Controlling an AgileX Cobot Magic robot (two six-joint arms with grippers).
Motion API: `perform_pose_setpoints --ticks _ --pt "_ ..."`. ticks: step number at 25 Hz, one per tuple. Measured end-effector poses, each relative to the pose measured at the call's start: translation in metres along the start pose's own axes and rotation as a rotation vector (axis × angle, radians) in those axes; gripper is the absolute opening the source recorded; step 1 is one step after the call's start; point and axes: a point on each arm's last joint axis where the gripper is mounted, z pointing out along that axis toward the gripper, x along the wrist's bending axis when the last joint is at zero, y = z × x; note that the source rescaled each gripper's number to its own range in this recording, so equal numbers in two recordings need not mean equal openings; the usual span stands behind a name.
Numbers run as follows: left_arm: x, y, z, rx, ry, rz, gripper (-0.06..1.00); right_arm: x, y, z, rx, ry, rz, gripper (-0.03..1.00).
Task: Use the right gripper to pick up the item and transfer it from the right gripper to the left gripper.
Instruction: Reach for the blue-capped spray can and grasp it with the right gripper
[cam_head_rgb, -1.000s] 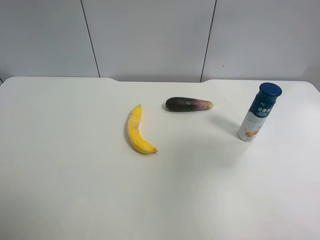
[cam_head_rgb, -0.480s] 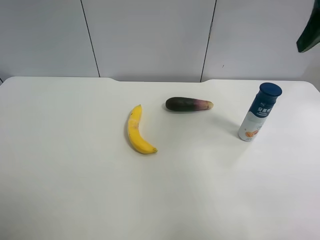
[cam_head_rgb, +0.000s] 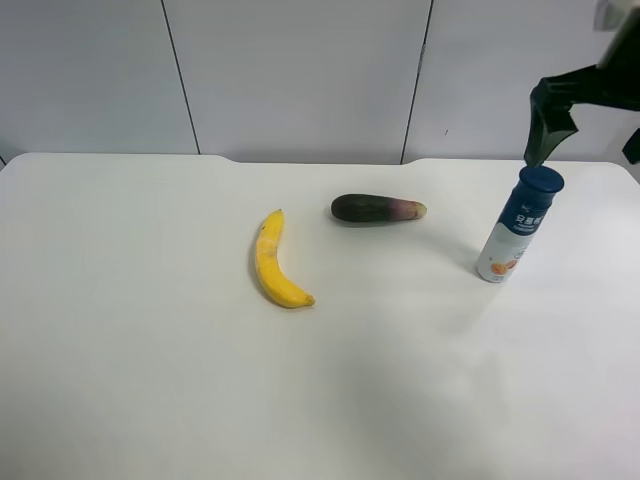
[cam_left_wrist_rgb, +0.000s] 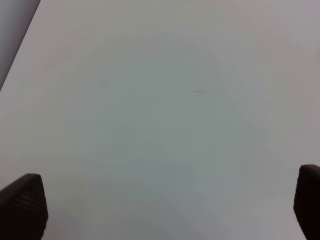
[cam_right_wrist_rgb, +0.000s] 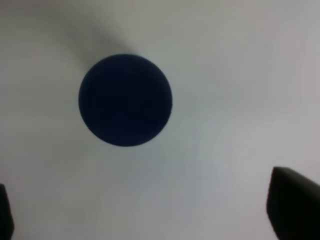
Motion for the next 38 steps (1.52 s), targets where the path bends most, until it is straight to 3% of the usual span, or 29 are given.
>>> perform_pose_setpoints --ticks 10,23,27,31,33,34,38 --pt "0.000 0.000 0.000 0.000 0.000 0.000 1.00 0.001 0.012 0.049 0.130 -0.009 -0.025 1.00" --pt "0.000 0.000 0.000 0.000 0.000 0.000 1.00 0.003 0.026 0.085 0.117 -0.006 -0.042 0.99" --pt "0.000 0.000 0.000 0.000 0.000 0.000 1.00 0.003 0.026 0.090 0.130 -0.007 -0.043 0.77" --pt "0.000 0.000 0.000 0.001 0.000 0.000 1.00 0.003 0.026 0.090 0.129 -0.006 -0.042 0.37" --pt "0.000 0.000 0.000 0.001 0.000 0.000 1.00 0.003 0.026 0.090 0.129 -0.006 -0.042 0.09" --pt "0.000 0.000 0.000 0.001 0.000 0.000 1.00 0.004 0.026 0.090 0.130 0.001 -0.038 0.00" --pt "0.000 0.000 0.000 0.001 0.000 0.000 1.00 0.004 0.026 0.090 0.130 0.001 -0.038 0.00"
